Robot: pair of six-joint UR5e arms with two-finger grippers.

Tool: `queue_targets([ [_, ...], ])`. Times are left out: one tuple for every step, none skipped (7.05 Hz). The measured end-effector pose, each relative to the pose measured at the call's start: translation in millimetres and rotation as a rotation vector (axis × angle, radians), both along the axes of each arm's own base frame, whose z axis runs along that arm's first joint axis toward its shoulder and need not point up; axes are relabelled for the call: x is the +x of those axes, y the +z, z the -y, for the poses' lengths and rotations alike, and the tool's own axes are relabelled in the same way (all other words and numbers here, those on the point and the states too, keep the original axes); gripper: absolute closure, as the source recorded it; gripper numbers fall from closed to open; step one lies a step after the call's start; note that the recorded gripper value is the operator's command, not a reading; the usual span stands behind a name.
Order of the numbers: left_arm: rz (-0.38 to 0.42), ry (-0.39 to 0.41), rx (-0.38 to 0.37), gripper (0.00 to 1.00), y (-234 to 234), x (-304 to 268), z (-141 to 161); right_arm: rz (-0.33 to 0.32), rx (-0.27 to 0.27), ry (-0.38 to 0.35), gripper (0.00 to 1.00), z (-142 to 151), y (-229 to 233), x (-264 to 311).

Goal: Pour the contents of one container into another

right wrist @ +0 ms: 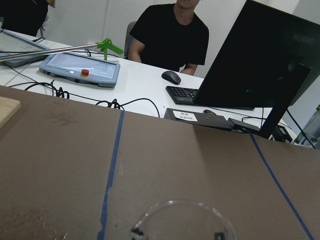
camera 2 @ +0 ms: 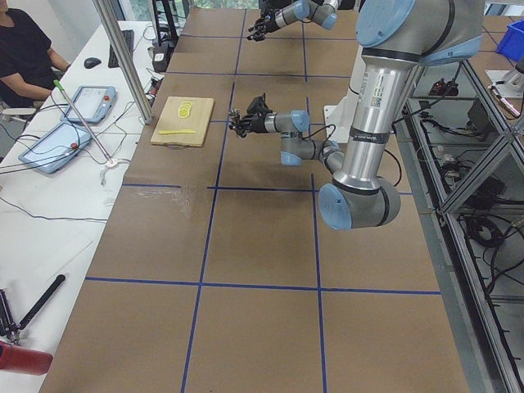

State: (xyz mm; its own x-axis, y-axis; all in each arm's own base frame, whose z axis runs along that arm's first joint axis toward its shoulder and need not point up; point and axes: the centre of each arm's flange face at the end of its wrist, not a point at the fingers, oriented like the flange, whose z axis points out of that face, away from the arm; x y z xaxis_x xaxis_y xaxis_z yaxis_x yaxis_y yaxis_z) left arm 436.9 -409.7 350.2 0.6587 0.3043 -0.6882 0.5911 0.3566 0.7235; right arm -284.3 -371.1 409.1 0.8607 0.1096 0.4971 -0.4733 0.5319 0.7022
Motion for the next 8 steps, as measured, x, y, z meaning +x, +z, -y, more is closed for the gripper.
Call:
queue_targets([
  [-0.011, -0.036, -0.031, 1.0, 17.8, -19.9, 3.6, 0.051, -0.015, 0.022, 1.0, -0.7, 3.3, 1.2],
  [-0.032, -0.068, -0.066, 1.0, 36.2, -44.2, 2.3, 0.075, -0.028, 0.023, 1.0, -1.9, 7.9, 1.7],
  [-0.038, -0.11, -0.095, 1.0, 56.8, -69.5, -3.1, 0.108, -0.027, 0.02, 1.0, -2.4, 12.6, 1.1],
  [-0.017, -0.168, -0.118, 1.0, 81.5, -92.5, -9.2, 0.17, -0.006, 0.016, 1.0, -1.6, 23.6, -1.9],
  [-0.02, -0.224, -0.149, 1.0, 105.9, -110.1, -14.8, 0.224, 0.015, 0.014, 1.0, -0.9, 38.5, -3.8],
  [-0.059, -0.279, -0.187, 1.0, 128.3, -121.5, -19.6, 0.254, 0.028, 0.011, 1.0, -1.8, 46.4, -3.9],
  [-0.092, -0.331, -0.22, 1.0, 147.6, -122.2, -24.8, 0.269, 0.034, 0.006, 1.0, -3.6, 48.5, -5.2],
  [-0.102, -0.373, -0.249, 1.0, 162.0, -110.4, -34.0, 0.28, 0.037, -0.002, 1.0, -7.4, 47.9, -9.2],
])
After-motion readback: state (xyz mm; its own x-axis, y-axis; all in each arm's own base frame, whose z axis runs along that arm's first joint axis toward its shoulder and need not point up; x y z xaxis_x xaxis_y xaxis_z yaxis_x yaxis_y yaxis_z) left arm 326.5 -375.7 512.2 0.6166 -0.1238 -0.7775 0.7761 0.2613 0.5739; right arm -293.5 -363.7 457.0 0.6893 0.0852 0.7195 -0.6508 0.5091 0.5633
